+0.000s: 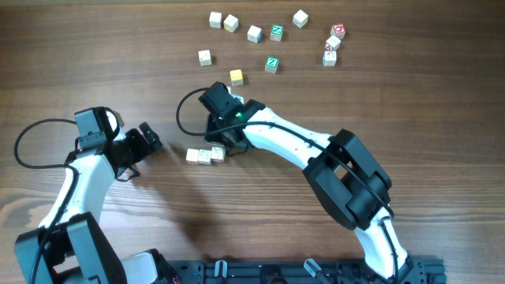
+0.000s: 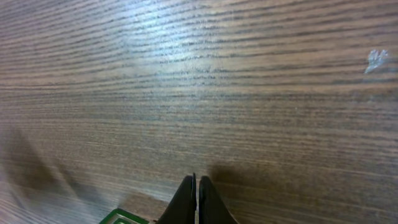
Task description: Form a horizontal line
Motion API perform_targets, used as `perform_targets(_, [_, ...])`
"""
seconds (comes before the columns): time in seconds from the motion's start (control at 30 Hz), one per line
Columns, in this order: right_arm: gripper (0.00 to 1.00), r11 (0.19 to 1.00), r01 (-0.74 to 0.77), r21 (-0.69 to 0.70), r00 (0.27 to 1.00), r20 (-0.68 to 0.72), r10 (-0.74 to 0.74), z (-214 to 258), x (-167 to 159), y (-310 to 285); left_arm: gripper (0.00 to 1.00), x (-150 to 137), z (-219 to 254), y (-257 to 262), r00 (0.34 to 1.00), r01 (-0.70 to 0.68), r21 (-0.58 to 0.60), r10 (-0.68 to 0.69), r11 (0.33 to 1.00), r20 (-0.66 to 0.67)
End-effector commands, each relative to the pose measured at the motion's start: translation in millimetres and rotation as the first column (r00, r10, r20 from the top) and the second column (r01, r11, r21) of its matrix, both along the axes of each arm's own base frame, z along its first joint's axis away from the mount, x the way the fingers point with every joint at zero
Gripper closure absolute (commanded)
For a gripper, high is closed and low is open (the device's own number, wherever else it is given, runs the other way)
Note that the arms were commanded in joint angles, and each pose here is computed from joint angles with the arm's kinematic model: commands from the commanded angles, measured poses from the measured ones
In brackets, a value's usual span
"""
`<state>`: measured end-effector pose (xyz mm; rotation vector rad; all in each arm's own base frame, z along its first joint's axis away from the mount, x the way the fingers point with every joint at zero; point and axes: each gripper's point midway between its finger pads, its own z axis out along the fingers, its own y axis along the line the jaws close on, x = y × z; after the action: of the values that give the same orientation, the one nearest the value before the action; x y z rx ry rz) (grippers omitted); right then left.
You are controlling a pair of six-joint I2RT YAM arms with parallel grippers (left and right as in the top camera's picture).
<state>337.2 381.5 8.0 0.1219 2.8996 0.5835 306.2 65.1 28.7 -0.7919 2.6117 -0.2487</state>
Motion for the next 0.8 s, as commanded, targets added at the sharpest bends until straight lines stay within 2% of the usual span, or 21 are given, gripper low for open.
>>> perform_targets(0.0, [0.95, 1.0, -0.009, 0.0, 1.0, -0.023, 0.009, -4.1, -6.1, 2.8, 0.0, -0.8, 2.3, 1.3, 1.0, -0.002, 0.006, 0.002, 1.0, 0.007])
perform_targets(0.77, [0.95, 1.0, -0.002, -0.005, 0.998, -0.067, 0.001, -6.5, -16.4, 2.4, 0.0, -0.8, 2.4, 1.3, 1.0, -0.002, 0.006, 0.002, 1.0, 0.008])
